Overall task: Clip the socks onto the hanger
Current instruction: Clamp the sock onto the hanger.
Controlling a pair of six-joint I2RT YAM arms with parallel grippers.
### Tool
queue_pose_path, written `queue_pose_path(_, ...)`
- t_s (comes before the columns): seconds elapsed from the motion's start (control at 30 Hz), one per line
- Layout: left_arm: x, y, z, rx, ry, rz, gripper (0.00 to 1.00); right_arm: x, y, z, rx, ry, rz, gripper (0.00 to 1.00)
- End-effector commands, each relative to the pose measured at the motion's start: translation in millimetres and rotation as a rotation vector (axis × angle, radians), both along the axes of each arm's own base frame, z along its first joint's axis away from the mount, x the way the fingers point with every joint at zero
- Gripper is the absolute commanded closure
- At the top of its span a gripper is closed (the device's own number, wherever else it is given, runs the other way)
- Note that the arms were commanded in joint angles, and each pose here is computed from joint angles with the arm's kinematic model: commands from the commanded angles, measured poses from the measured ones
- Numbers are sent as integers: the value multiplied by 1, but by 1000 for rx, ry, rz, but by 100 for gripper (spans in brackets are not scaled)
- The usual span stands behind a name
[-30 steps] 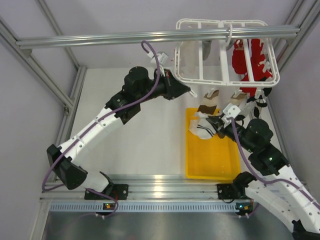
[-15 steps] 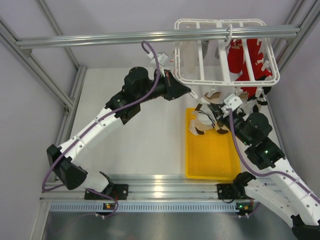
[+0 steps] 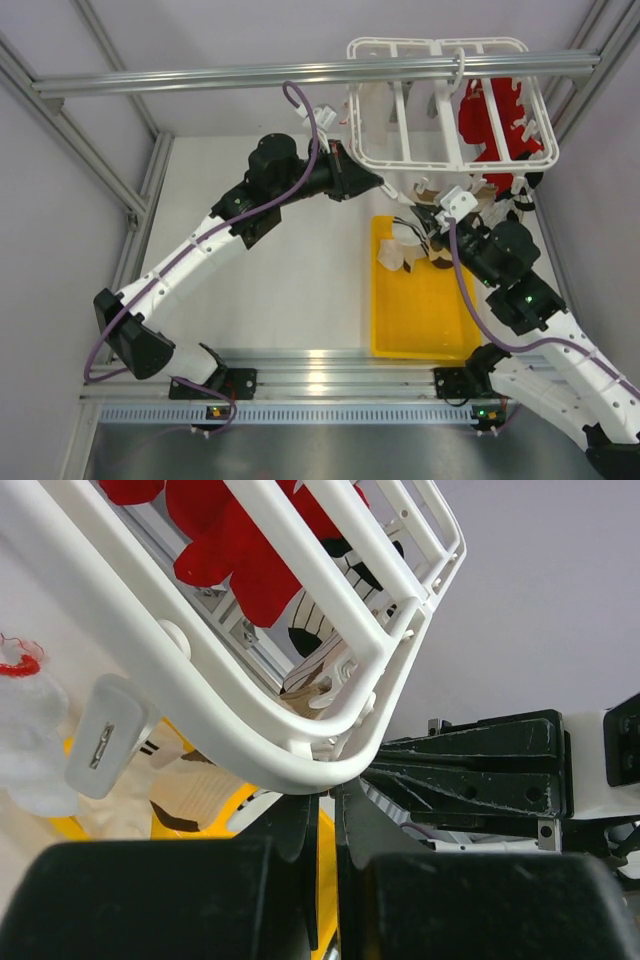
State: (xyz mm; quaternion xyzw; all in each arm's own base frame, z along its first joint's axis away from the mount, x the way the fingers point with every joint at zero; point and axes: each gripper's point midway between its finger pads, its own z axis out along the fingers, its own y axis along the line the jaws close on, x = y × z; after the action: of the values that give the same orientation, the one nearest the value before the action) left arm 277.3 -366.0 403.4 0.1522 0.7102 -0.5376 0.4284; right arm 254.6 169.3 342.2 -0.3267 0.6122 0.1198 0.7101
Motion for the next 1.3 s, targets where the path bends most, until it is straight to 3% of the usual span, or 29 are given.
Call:
queue_pose_path(0.0,-1,-4,5,-25,0,-23,100,-5,5,38,46,-90,26,100)
queue_pose_path(1.27,-5,-6,3,-41,37,-39,100,1,21,54,54,-127,7,100)
